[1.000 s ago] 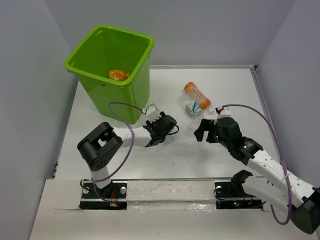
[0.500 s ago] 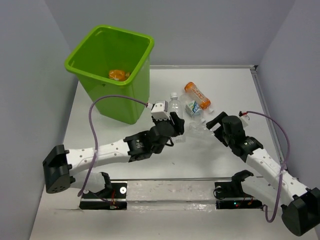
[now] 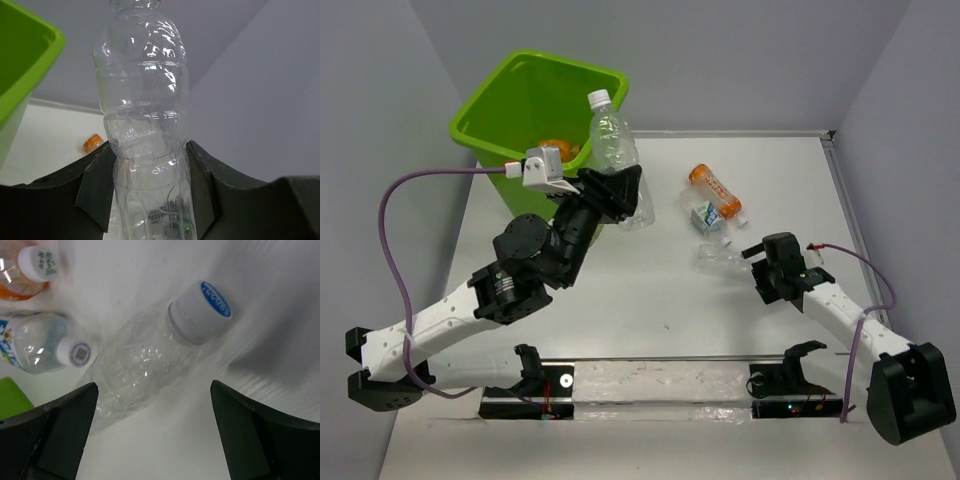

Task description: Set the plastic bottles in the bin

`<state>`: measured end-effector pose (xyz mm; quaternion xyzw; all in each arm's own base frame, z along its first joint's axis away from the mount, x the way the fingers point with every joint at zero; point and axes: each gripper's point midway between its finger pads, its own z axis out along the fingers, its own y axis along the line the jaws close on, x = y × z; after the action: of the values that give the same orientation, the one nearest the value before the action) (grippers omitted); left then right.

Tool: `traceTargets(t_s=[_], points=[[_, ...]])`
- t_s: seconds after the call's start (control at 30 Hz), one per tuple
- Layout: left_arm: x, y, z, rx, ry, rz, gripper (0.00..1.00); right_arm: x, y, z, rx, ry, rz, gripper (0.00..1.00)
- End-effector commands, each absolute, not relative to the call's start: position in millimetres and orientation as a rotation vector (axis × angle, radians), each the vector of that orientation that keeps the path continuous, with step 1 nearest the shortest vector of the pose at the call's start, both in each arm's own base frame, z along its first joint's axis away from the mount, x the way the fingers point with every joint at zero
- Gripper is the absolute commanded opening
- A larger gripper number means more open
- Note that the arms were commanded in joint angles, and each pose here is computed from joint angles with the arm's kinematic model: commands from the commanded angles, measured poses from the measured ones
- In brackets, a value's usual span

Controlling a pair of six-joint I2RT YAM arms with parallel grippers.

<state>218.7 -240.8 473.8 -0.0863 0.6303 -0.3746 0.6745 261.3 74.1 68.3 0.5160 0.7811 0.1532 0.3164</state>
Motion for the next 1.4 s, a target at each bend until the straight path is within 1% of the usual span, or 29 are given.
traceTargets(t_s=[0.0,0.2,0.33,0.4,0.5,0.57,0.63,0.7,0.73,0.8,0.87,0.93,1.03,1.07,1.1,1.17,1.2,1.23,1.27,1.3,1.37], points=[[219.6,-183.0,527.5,-0.295,1.280,-0.733,0.50,283.8,65.6,71.7,1.467,1.984,0.393,1.00],[229.2,-142.2,568.6,-0.391,1.179,-0.646,0.48,294.0,66.2,51.3,1.522,2.001,0.394,1.00],[254.1,-108.9,579.8,-0.471,1.126,-0.497,0.48,297.3,69.8,33.4,1.521,2.047,0.370,0.99],[266.2,-102.0,581.4,-0.491,1.115,-0.453,0.47,298.6,67.4,29.9,1.528,2.050,0.358,0.98],[285.7,-87.7,582.4,-0.515,1.106,-0.378,0.47,297.8,65.7,28.0,1.524,2.060,0.354,0.91],[304.6,-91.9,577.5,-0.500,1.140,-0.354,0.47,295.6,65.4,33.9,1.488,2.058,0.369,0.86],[329.2,-87.6,566.0,-0.504,1.171,-0.304,0.47,284.4,61.9,30.4,1.471,2.064,0.360,0.78],[343.3,-83.5,558.8,-0.520,1.184,-0.299,0.47,279.1,62.0,42.5,1.431,2.037,0.412,0.72],[356.8,-76.7,550.6,-0.532,1.196,-0.266,0.47,268.8,59.8,36.9,1.413,2.053,0.402,0.69],[370.8,-69.8,545.2,-0.544,1.203,-0.251,0.47,263.8,59.8,45.2,1.366,2.040,0.435,0.68],[391.8,-62.1,537.9,-0.554,1.218,-0.230,0.47,260.3,58.4,73.5,1.264,1.980,0.501,0.65],[411.8,-56.3,525.3,-0.562,1.251,-0.179,0.48,256.4,59.2,86.7,1.200,1.967,0.529,0.61],[422.2,-57.3,524.5,-0.548,1.281,-0.182,0.81,253.9,65.0,123.4,1.066,1.928,0.608,0.60],[421.9,-57.4,526.4,-0.544,1.280,-0.189,0.97,256.0,67.2,142.0,0.996,1.909,0.627,0.59],[415.7,-57.4,533.8,-0.542,1.264,-0.213,0.99,255.5,73.1,154.0,0.950,1.907,0.668,0.59],[409.8,-65.5,543.6,-0.509,1.249,-0.278,0.99,256.5,80.4,177.5,0.844,1.898,0.705,0.58],[405.7,-69.5,549.2,-0.490,1.244,-0.307,0.99,257.6,90.4,202.7,0.775,1.883,0.770,0.58],[401.0,-72.6,554.6,-0.469,1.240,-0.334,0.99,257.3,97.6,213.8,0.725,1.889,0.807,0.58],[392.3,-80.4,564.1,-0.430,1.230,-0.393,0.99,260.0,103.7,222.9,0.676,1.894,0.830,0.58],[381.1,-88.0,568.3,-0.385,1.241,-0.441,0.99,261.1,114.0,248.2,0.610,1.859,0.904,0.58],[367.3,-94.4,570.7,-0.342,1.249,-0.494,0.99,262.9,127.1,270.0,0.541,1.827,0.971,0.57]])
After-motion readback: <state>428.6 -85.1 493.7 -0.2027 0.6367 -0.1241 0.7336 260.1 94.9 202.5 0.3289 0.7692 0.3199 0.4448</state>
